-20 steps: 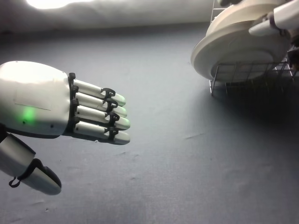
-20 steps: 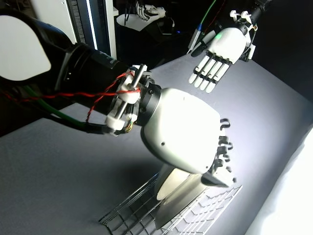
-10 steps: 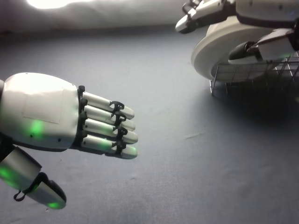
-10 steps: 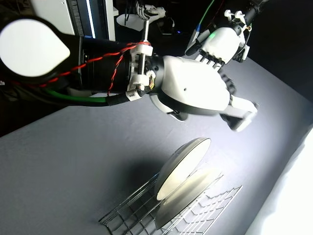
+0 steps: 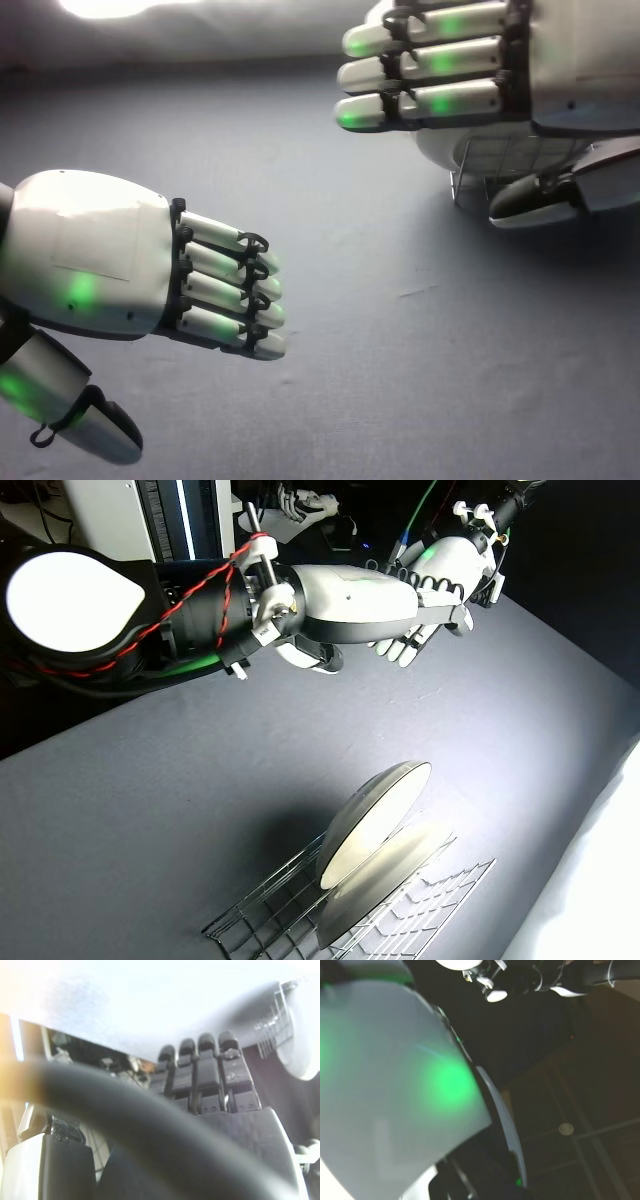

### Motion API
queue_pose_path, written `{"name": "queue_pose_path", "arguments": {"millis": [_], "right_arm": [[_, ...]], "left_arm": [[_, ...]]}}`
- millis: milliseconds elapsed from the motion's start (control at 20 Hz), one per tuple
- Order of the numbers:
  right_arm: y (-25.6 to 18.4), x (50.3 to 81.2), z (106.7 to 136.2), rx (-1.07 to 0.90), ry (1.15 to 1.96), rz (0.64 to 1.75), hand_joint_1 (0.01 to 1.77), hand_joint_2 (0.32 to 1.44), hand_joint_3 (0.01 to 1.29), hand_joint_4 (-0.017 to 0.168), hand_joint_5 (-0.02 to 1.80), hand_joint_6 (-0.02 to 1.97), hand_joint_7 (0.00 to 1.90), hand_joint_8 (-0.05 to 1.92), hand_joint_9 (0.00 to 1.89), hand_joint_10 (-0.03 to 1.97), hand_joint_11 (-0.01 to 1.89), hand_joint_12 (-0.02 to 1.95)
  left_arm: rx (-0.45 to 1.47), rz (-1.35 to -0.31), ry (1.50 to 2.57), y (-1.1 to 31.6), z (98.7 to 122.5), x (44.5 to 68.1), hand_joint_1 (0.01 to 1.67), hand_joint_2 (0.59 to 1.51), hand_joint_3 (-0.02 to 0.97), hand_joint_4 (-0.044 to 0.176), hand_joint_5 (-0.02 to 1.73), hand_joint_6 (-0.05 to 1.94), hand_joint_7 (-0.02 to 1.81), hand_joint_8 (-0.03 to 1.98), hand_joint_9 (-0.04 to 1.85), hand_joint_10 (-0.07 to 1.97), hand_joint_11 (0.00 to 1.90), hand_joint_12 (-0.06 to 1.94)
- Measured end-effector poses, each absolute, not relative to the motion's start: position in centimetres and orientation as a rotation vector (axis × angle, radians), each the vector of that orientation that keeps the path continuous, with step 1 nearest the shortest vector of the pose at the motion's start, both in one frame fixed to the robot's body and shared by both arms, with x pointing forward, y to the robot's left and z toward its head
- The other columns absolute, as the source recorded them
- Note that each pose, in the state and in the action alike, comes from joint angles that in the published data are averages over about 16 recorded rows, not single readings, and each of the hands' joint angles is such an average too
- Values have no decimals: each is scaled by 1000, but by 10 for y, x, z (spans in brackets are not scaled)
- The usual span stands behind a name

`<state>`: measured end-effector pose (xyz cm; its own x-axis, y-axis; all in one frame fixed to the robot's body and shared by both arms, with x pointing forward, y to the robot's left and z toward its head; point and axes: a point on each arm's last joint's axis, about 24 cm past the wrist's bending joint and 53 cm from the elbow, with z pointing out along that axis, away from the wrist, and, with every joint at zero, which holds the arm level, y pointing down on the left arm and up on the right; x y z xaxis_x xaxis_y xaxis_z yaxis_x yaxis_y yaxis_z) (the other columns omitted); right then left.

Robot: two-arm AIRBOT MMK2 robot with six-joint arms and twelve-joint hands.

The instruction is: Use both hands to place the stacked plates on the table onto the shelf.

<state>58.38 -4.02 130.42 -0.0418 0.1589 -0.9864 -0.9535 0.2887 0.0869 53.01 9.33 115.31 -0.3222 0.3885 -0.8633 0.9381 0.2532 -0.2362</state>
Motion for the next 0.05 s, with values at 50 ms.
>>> {"name": "queue_pose_path", "arguments": {"millis": [50], "right_arm": [[-40, 581, 1303, -864, 1264, 1102, 810, 1062, 14, 3, 192, 13, 181, 27, 107, 115, 11, 706]], "left_arm": [[1211, -1024, 1844, 93, 1153, 530, 12, 1179, 15, 4, 66, 1, 77, -1, 63, 11, 21, 143]]}}
